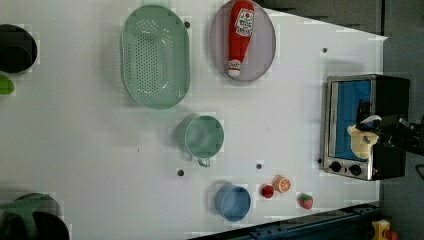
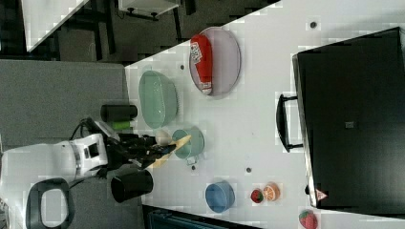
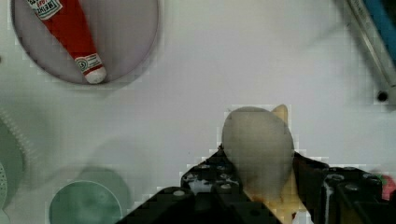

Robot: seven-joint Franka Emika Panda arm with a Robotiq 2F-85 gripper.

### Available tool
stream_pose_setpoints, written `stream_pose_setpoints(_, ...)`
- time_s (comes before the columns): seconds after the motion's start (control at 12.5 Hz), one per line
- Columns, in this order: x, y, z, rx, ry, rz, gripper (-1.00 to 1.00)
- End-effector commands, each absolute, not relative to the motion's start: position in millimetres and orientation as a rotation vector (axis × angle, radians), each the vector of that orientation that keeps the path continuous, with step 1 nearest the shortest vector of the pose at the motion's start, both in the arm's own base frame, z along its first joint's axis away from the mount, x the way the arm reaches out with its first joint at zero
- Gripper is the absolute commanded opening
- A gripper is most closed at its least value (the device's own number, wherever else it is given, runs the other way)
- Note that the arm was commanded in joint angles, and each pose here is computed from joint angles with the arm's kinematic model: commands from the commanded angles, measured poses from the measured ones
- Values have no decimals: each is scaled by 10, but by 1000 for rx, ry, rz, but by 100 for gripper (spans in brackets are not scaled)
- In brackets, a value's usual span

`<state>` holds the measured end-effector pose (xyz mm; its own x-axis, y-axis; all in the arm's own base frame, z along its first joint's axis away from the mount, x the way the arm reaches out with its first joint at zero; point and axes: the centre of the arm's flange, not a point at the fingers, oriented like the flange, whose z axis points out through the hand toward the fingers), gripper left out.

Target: Pick Banana and place it in mug.

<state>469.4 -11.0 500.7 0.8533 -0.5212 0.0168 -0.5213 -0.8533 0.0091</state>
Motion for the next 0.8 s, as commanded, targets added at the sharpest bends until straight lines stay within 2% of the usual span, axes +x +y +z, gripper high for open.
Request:
stream_pose_setpoints(0.08, 4638, 387, 4930, 2985, -880, -89, -26)
stream_pose_setpoints(0.4, 4508, 1281, 4794, 2900, -1000, -98, -26)
stream_pose_setpoints(0.64, 4428, 1893, 4531, 2913, -1050, -184, -26)
stream_pose_setpoints(0.8, 4475, 2179, 4309, 2922, -1101, -168, -26)
